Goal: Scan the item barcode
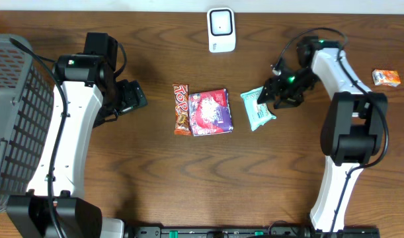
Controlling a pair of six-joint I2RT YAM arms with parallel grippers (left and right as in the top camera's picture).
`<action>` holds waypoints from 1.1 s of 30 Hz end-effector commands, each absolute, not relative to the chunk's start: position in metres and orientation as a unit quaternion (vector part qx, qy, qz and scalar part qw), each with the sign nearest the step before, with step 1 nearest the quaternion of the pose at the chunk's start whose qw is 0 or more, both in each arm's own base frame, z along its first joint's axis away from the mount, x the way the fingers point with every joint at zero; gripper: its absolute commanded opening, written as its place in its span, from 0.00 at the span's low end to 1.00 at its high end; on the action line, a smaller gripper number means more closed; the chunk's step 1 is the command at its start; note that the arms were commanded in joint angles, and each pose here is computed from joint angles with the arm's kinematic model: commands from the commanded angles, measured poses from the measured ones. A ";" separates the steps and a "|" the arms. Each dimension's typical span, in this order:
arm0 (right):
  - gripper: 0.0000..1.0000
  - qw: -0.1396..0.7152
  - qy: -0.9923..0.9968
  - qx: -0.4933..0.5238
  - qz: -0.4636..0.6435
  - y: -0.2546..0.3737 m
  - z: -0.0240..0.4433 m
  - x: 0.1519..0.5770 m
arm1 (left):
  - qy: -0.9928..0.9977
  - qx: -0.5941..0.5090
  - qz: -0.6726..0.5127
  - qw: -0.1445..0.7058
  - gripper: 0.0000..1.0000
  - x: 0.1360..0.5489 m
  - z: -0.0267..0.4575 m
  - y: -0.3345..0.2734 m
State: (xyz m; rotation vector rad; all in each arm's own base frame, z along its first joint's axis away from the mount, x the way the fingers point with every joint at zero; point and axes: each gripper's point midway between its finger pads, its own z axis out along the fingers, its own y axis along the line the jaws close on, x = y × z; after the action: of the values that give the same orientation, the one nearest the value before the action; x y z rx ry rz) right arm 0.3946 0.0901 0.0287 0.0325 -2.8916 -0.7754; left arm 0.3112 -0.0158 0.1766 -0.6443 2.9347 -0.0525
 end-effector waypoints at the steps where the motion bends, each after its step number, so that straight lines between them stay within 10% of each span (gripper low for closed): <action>1: 0.66 0.096 -0.968 0.005 -0.230 0.094 0.007 0.381 | 0.976 -0.209 -0.010 0.066 0.98 0.311 0.175 -0.013; 4: 0.52 0.102 -0.967 0.007 -0.234 0.106 -0.005 0.373 | 0.976 -0.209 -0.010 0.066 0.98 0.311 0.175 -0.013; 8: 0.02 0.108 -0.967 0.004 -0.231 0.118 -0.012 0.368 | 0.976 -0.209 -0.010 0.066 0.98 0.311 0.175 -0.013; 33: 0.01 -0.286 -0.831 -0.138 -0.457 0.229 0.158 0.593 | 0.976 -0.209 -0.010 0.066 0.98 0.311 0.175 -0.013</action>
State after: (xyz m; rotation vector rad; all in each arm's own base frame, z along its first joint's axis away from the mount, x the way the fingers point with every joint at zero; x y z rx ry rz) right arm 0.5875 0.2062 0.1417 -0.3837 -3.2977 -1.6768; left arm 0.3113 -0.0157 0.1766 -0.6443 2.9342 -0.0521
